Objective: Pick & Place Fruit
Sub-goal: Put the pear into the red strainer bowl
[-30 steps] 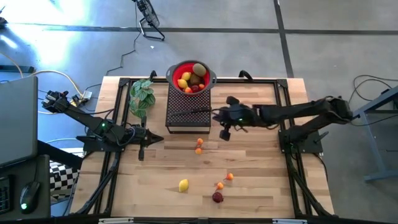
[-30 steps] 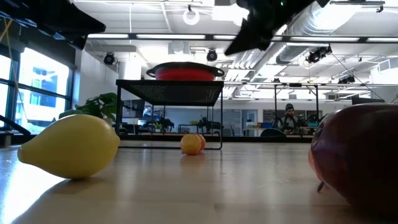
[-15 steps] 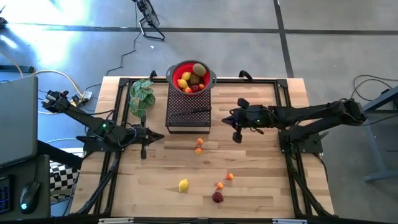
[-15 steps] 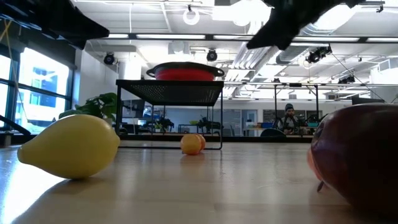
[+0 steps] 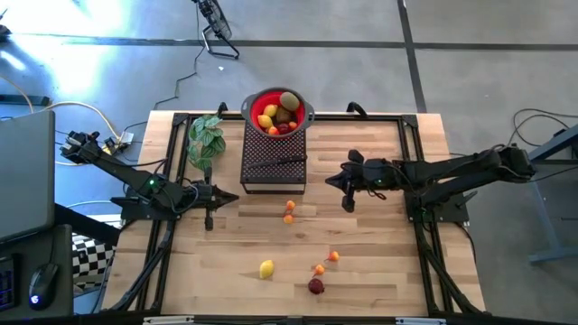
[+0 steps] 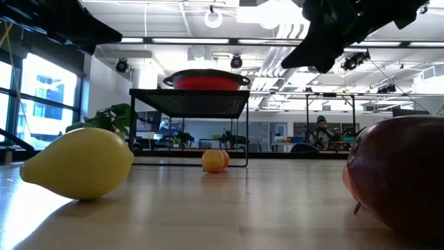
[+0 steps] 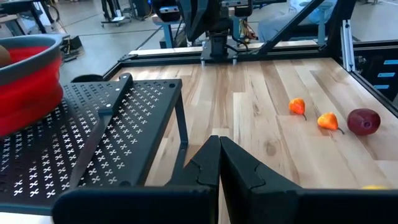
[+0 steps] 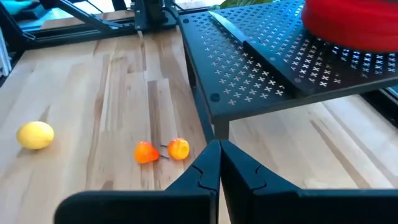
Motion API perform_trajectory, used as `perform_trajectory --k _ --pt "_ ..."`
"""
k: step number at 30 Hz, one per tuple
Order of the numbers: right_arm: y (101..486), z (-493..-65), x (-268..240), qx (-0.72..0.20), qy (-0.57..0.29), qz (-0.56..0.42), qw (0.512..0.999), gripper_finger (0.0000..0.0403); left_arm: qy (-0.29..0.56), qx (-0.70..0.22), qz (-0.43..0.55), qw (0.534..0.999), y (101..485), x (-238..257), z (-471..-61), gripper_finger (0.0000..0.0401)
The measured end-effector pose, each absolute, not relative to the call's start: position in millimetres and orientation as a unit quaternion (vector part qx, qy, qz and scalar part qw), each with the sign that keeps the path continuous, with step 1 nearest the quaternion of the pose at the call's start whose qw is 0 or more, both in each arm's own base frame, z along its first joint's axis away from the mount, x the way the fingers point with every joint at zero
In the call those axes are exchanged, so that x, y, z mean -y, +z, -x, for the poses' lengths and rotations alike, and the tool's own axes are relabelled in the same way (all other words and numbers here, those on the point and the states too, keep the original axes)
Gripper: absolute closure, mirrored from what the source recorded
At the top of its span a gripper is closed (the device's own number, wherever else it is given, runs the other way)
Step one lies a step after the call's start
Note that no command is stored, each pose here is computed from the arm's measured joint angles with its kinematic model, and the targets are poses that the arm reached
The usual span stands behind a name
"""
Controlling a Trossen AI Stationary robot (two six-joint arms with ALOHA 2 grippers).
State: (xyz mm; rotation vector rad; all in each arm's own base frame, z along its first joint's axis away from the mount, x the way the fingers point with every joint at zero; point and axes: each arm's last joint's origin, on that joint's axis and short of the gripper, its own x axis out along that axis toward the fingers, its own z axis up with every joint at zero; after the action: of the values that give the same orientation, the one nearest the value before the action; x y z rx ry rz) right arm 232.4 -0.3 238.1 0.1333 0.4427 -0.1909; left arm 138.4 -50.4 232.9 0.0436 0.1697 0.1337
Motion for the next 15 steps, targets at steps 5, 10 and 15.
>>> perform_trajectory --k 5,10,15 --pt "237 -232 0 -0.218 -0.098 -0.082 0.968 0.0401 0.067 -0.085 -0.022 0.994 233 50 -138 0.0398" --pt "237 -232 -1 -0.219 -0.083 -0.128 0.964 0.0401 0.067 -0.085 -0.022 0.994 233 50 -138 0.0398" --pt "239 -233 -14 -0.206 -0.077 -0.15 0.964 0.0401 0.067 -0.085 -0.022 0.994 233 50 -138 0.0398"
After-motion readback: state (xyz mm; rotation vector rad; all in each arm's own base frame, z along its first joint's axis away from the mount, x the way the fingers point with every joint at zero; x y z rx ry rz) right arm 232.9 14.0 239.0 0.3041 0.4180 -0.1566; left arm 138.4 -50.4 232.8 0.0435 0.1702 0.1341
